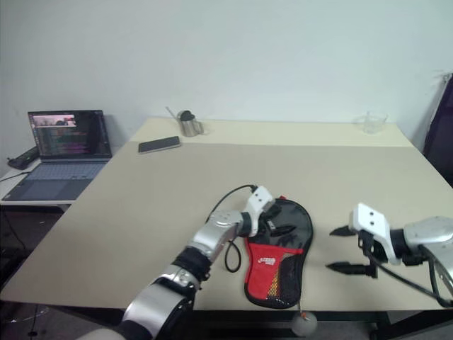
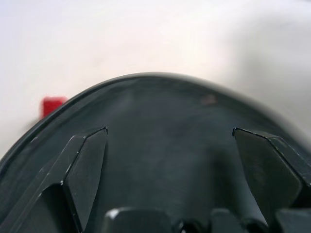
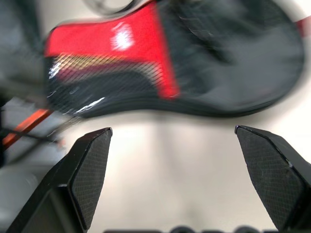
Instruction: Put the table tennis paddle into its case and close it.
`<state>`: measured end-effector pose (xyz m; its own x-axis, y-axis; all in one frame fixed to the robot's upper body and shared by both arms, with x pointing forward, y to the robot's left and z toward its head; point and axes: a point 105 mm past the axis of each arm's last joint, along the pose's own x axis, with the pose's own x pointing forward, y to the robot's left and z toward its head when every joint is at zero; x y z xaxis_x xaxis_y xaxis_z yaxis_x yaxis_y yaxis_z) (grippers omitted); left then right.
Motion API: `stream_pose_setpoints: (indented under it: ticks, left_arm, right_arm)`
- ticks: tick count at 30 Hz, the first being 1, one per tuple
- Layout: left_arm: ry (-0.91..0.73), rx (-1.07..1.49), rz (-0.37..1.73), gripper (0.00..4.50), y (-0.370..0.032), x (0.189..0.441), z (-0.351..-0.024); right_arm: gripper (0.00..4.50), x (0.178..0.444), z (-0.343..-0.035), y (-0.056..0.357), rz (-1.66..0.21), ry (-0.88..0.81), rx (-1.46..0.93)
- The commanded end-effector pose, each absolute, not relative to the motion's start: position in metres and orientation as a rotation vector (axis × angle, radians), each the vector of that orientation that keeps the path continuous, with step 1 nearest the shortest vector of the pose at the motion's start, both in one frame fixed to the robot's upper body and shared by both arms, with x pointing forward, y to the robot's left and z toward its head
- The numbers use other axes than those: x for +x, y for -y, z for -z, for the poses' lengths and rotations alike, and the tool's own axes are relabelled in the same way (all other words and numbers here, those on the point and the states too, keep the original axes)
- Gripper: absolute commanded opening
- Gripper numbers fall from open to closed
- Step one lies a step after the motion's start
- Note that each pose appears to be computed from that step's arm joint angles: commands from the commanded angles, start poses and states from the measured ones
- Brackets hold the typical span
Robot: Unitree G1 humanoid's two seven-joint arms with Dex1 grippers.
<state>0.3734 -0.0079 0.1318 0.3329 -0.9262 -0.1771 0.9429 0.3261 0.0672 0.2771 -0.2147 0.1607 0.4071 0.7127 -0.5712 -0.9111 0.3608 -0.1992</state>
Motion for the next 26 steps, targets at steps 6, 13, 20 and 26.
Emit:
stream_pose_setpoints:
  ticks: [6, 13, 20, 26]
  left_arm:
    - [0.023, 0.305, 1.337, 4.50, -0.098, 0.341, -0.226]
    - [-0.073, 0.357, 1.204, 4.50, -0.204, 0.308, -0.251]
    - [-0.133, 0.361, 1.020, 4.50, -0.271, 0.282, -0.262]
    - [-0.127, 0.340, 0.975, 4.50, -0.278, 0.283, -0.260]
  right_arm:
    - [4.46, 0.309, -0.198, 0.249, -1.003, -0.331, -0.602]
    - [4.46, 0.301, -0.225, 0.271, -0.982, -0.291, -0.553]
    - [4.46, 0.281, -0.239, 0.291, -0.929, -0.259, -0.493]
    - [4.46, 0.277, -0.233, 0.274, -0.952, -0.245, -0.462]
